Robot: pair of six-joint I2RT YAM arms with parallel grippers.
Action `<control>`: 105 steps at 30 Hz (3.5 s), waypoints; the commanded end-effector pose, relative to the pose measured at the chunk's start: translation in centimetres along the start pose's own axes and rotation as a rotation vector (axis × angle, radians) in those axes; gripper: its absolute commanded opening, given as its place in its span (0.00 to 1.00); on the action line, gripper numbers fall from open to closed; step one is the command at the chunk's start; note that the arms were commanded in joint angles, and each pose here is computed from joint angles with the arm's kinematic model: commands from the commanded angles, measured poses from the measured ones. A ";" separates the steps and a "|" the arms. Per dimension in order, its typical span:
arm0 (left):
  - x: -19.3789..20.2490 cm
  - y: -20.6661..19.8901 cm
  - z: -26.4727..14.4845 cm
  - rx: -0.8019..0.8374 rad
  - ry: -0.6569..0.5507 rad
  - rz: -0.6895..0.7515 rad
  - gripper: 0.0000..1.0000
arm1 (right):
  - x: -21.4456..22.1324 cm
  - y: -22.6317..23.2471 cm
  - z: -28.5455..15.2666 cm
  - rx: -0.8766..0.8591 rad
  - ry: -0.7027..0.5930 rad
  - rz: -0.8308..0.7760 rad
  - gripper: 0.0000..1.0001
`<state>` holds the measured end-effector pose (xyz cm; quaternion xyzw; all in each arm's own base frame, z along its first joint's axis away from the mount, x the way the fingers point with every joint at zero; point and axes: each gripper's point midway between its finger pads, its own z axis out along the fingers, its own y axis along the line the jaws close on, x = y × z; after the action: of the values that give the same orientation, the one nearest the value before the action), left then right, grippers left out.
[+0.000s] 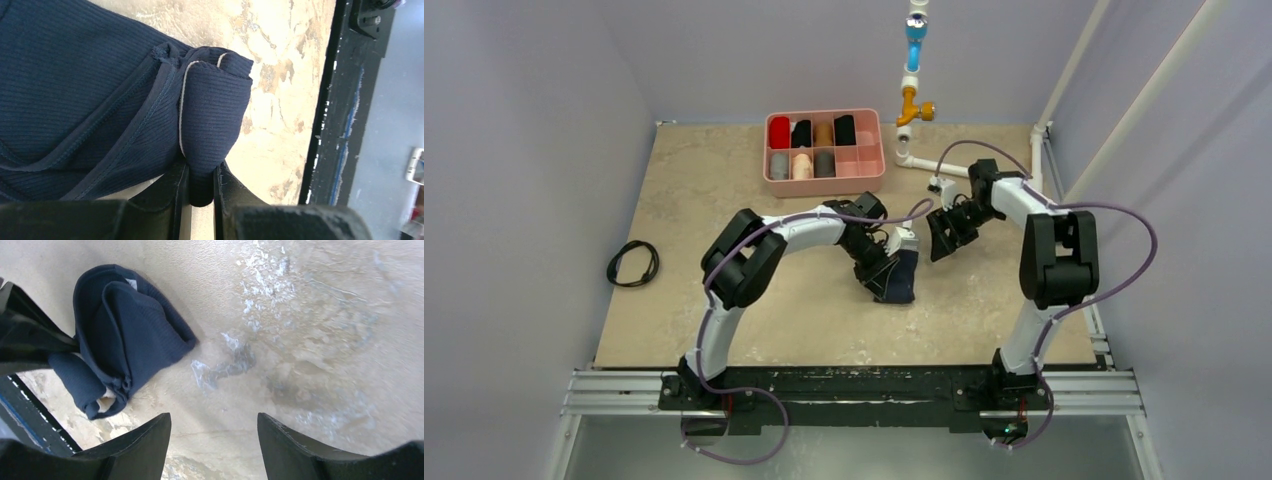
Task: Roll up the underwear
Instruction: Roll the underwear to the center of the board.
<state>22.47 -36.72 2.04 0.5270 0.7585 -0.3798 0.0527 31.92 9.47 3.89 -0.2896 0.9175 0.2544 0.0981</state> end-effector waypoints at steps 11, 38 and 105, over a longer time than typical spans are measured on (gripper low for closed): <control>6.5 2.3 0.0 0.137 0.204 -0.400 0.00 | -1.4 3.9 -4.5 0.056 -0.266 -0.284 0.66; 5.3 1.7 -0.2 0.322 0.268 -0.637 0.00 | -0.5 14.7 4.8 0.198 -0.064 -0.895 0.74; 5.4 1.3 -22.7 -0.303 -0.475 -0.191 0.49 | 1.0 14.8 9.5 -0.554 0.295 -0.508 0.00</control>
<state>27.02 -17.75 12.92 0.2594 0.8556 -0.4196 0.1568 22.85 24.33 2.23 -0.5638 0.7434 0.3591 -0.0225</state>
